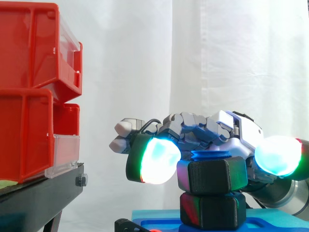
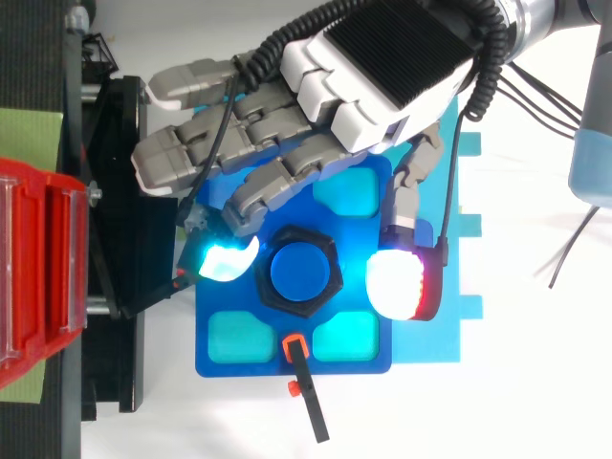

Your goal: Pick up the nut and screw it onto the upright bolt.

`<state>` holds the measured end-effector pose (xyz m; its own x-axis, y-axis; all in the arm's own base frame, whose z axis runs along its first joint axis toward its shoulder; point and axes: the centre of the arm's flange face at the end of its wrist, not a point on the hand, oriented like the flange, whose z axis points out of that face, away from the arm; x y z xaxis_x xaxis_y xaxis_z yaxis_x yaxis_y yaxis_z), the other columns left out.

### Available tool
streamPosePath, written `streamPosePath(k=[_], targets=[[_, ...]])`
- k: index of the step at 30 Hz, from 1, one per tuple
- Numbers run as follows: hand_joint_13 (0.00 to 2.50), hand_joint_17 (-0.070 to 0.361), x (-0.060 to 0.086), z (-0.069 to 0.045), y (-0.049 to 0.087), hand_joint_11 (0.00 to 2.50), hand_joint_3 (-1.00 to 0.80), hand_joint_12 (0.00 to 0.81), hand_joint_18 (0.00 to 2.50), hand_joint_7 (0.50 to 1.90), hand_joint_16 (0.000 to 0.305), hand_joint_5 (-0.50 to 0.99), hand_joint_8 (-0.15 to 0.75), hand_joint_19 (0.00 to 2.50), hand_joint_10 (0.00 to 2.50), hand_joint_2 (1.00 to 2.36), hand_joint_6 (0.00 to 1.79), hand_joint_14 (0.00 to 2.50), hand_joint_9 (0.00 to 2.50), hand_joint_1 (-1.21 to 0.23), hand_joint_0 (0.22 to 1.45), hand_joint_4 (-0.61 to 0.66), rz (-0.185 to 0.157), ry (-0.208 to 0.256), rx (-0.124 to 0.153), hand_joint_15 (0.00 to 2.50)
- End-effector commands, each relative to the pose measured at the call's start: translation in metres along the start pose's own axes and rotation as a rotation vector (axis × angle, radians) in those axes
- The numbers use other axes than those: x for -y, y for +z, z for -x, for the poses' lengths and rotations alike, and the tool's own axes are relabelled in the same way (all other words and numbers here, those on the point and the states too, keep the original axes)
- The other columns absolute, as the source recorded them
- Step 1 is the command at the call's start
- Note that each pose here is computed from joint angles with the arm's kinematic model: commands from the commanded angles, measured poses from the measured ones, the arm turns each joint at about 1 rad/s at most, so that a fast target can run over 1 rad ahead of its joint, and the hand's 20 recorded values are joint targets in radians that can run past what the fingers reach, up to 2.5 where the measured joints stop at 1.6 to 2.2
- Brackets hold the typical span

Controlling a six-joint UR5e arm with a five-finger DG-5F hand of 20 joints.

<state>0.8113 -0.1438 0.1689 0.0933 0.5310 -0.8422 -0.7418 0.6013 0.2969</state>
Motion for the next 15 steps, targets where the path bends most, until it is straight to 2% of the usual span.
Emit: streamPosePath(k=[1,9,15], targets=[[0.00,0.117,0.001,0.001,-0.002,0.00,-0.50,0.386,0.00,1.03,0.052,-0.21,0.278,0.00,0.00,1.00,0.50,0.00,0.18,-0.26,0.32,0.27,-0.001,0.003,-0.002,0.00],[0.04,0.115,0.003,0.004,-0.004,0.00,-0.50,0.383,0.00,1.15,0.051,-0.20,0.290,0.00,0.00,1.00,0.50,0.00,0.21,-0.23,0.33,0.29,0.002,-0.006,0.002,0.00],[0.08,0.111,0.005,0.013,-0.004,0.00,-0.50,0.379,0.00,1.24,0.050,-0.18,0.297,0.00,0.00,1.00,0.50,0.00,0.25,-0.21,0.34,0.30,0.021,-0.020,-0.006,0.00]])
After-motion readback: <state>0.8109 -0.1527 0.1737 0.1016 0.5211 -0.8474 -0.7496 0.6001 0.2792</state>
